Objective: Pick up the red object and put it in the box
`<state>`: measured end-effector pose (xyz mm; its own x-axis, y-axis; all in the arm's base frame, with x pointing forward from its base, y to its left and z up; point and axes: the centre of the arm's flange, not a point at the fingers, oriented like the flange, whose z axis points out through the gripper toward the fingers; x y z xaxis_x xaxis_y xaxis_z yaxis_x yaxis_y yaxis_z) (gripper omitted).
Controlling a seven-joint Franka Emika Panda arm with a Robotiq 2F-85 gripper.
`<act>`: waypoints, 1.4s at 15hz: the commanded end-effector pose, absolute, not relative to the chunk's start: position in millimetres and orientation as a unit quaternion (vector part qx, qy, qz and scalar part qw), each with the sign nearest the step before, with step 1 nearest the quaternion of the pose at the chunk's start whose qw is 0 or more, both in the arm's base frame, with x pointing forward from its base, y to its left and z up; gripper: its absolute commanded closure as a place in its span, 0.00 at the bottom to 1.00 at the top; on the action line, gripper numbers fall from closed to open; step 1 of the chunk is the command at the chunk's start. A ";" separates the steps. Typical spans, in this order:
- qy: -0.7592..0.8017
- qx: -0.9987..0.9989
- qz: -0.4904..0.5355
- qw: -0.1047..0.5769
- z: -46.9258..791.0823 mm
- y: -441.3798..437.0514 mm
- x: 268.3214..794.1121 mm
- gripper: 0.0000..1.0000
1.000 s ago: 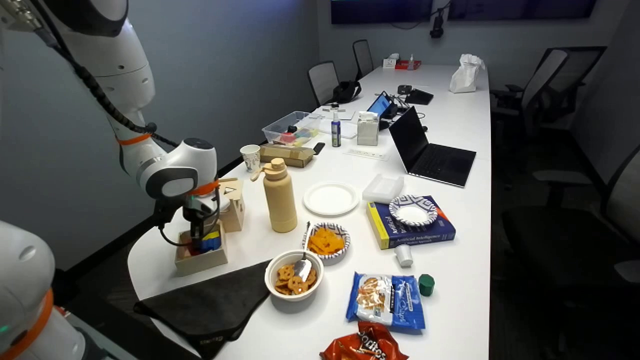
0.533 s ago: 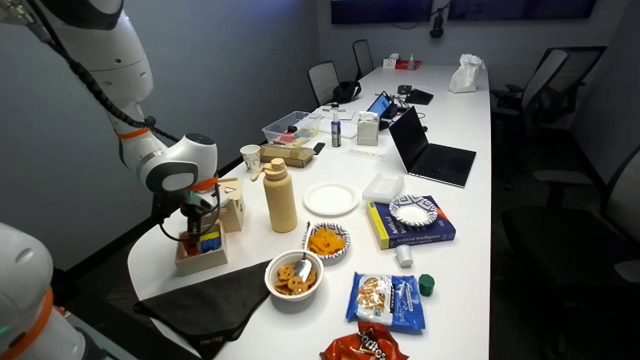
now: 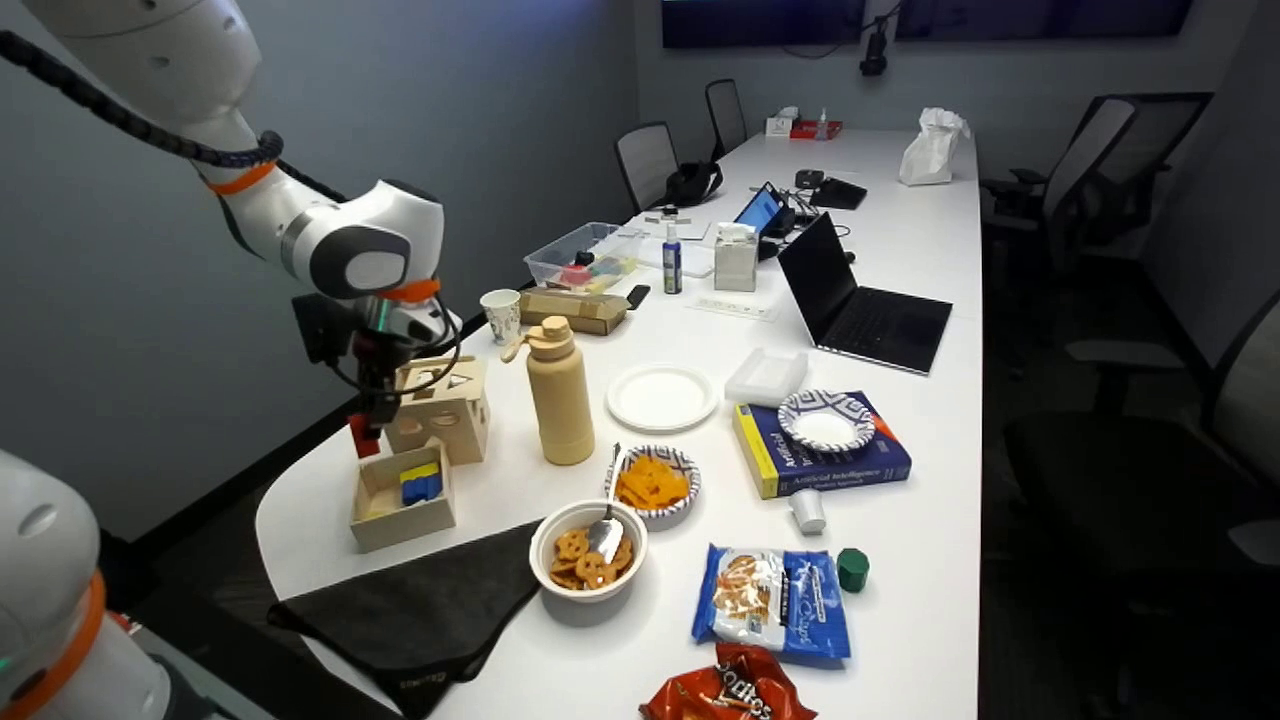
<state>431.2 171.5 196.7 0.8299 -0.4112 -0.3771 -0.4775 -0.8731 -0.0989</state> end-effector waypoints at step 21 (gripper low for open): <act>0.225 -0.959 0.152 0.080 242.9 211.1 537.1 0.92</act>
<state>525.0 203.8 242.1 0.8769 -0.3590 -0.3195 -0.4060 -0.9092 -0.0926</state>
